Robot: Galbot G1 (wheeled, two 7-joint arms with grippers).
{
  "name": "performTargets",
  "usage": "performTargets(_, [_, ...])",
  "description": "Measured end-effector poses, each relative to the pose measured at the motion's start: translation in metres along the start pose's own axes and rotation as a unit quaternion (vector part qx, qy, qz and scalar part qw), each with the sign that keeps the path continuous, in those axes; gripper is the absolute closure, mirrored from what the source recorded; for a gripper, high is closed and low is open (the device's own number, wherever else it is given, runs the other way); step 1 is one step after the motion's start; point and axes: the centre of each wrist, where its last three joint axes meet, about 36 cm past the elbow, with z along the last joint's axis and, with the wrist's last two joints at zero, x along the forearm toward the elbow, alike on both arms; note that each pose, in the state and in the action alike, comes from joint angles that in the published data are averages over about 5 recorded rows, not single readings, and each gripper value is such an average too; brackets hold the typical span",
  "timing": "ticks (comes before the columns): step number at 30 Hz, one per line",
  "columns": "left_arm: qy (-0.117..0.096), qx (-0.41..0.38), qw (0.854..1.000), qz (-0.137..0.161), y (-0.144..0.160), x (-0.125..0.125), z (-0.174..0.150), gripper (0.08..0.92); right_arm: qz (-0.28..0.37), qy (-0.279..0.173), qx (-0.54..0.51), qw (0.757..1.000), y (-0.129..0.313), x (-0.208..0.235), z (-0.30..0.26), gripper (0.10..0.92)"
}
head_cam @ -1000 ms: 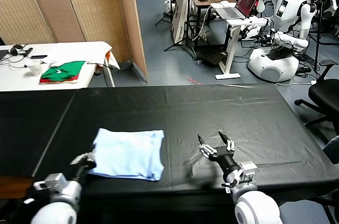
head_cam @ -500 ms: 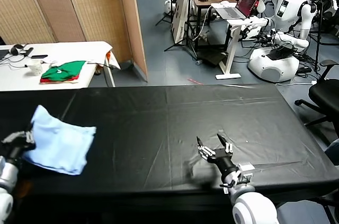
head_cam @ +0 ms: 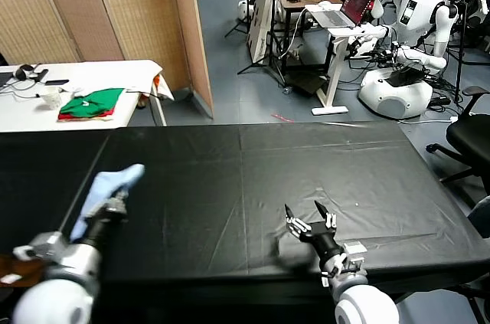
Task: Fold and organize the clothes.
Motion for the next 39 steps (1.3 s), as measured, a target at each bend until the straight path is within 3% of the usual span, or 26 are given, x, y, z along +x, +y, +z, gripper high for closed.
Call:
performTargets(4, [0.007, 0.054, 0.998, 0.042, -0.036, -0.008, 0.025, 0.847, -0.006, 0.000, -0.001, 1.000, 0.004, -0.003, 0.000, 0.115])
performTargets(11, [0.040, 0.075, 0.993, 0.079, -0.073, -0.017, 0.062, 0.811, -0.039, 0.007, -0.025, 0.999, 0.007, -0.007, -0.006, 0.115])
performTargets(14, [0.050, 0.076, 0.991, 0.103, -0.083, -0.016, 0.069, 0.669, -0.060, 0.020, -0.045, 0.997, 0.007, -0.011, -0.006, 0.115])
performTargets(18, [0.052, 0.083, 0.987, 0.126, -0.089, -0.014, 0.072, 0.405, -0.092, 0.048, -0.072, 0.992, 0.011, -0.018, -0.006, 0.115])
performTargets(21, [0.041, 0.075, 0.988, 0.127, -0.088, -0.014, 0.071, 0.227, -0.119, 0.067, -0.085, 0.987, 0.020, -0.025, -0.006, 0.115])
performTargets(24, [0.030, 0.055, 0.991, 0.117, -0.083, -0.013, 0.070, 0.118, -0.141, 0.079, -0.093, 0.982, 0.032, -0.032, -0.003, 0.115])
performTargets(34, [0.030, 0.015, 0.995, 0.099, -0.074, -0.004, 0.075, 0.093, -0.189, 0.105, -0.106, 0.971, 0.069, -0.057, 0.014, 0.136])
performTargets(37, [0.028, 0.011, 0.995, 0.094, -0.072, -0.001, 0.074, 0.093, -0.197, 0.111, -0.104, 0.969, 0.074, -0.063, 0.019, 0.222])
performTargets(39, [0.027, 0.008, 0.995, 0.091, -0.070, 0.001, 0.074, 0.093, -0.197, 0.115, -0.102, 0.968, 0.075, -0.066, 0.021, 0.330])
